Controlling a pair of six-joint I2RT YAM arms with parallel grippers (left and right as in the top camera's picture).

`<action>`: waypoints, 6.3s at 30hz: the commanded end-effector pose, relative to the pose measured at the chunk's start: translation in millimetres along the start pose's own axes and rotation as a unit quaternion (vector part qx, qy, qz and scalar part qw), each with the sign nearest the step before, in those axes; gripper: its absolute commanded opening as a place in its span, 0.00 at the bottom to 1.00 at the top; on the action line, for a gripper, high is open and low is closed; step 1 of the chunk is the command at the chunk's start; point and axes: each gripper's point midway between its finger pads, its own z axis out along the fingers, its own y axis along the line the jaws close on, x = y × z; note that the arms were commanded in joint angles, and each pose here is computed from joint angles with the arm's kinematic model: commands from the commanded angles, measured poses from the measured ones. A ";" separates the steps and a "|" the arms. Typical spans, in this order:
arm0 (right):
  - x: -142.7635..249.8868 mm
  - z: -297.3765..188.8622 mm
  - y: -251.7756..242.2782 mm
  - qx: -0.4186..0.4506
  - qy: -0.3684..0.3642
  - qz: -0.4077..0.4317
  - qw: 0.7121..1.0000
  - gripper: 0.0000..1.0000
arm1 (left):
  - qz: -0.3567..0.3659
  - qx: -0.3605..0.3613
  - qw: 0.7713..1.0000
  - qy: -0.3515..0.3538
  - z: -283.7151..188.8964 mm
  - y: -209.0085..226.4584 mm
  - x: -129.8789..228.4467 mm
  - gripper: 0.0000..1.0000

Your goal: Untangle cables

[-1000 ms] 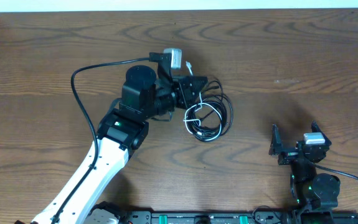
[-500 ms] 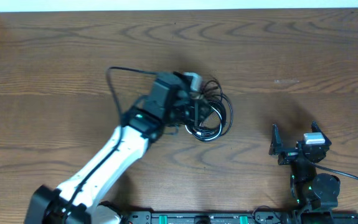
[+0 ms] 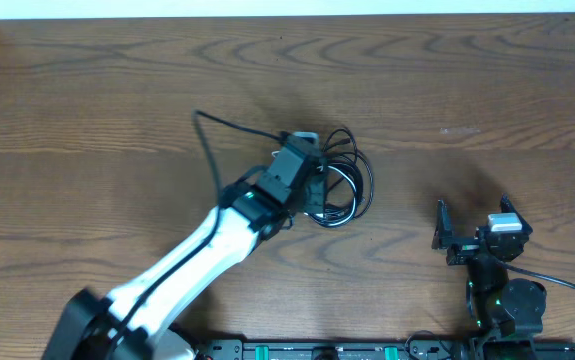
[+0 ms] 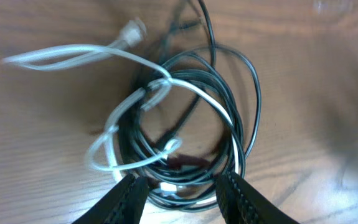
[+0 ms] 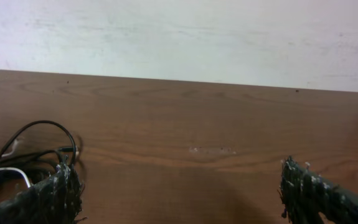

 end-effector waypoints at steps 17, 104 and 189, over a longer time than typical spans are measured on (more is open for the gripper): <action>1.1 -0.1 1.3 -0.002 0.001 0.003 1.000 0.99 | -0.495 -0.067 0.865 0.036 26.6 15.9 33.1 0.62; 1.1 -0.1 1.3 -0.002 0.001 0.003 1.000 0.99 | -0.026 0.089 0.995 -0.019 20.3 -9.3 -30.8 0.08; 102.2 76.8 175.5 -0.089 0.339 0.367 0.862 0.30 | 0.043 0.669 0.721 -0.177 -244.9 -127.7 -133.2 0.08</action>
